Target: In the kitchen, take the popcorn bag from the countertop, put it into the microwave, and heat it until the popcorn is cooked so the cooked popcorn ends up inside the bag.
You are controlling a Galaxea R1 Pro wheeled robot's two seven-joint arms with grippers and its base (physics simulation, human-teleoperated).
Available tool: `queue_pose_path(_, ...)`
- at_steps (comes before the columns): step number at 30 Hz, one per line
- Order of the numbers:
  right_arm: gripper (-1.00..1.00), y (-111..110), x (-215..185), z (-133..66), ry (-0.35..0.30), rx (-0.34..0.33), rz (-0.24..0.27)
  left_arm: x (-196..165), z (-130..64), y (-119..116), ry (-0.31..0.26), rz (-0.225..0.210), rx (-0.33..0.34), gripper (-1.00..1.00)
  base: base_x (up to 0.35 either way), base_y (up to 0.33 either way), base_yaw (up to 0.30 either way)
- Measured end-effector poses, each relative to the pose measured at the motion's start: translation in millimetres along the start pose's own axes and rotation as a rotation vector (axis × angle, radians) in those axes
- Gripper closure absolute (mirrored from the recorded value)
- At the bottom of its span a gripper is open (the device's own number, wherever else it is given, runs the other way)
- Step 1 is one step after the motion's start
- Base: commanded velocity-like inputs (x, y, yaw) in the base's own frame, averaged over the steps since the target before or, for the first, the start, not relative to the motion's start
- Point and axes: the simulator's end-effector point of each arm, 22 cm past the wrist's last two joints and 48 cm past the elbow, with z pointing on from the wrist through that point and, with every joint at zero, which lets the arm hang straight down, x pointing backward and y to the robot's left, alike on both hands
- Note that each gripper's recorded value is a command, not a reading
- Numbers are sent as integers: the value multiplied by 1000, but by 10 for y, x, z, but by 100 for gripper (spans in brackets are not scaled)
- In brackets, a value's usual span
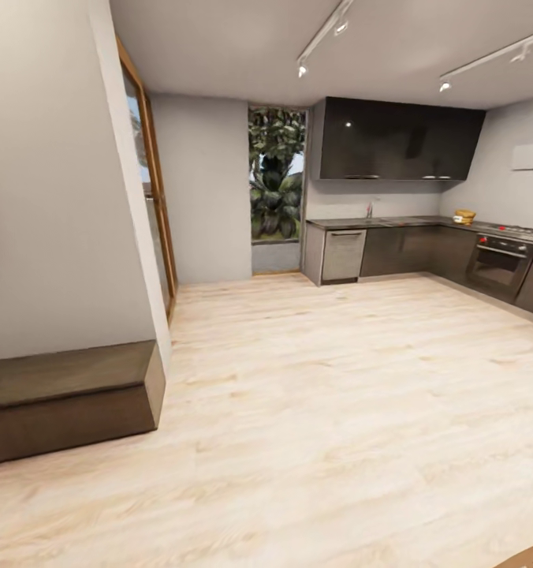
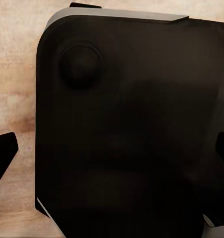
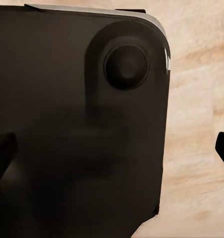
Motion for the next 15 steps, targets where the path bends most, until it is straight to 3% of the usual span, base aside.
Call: queue_pose_path(15,-100,1,1,0,0,0,0,-3,0,3,-1,-1,-1,-100,333,0,-242)
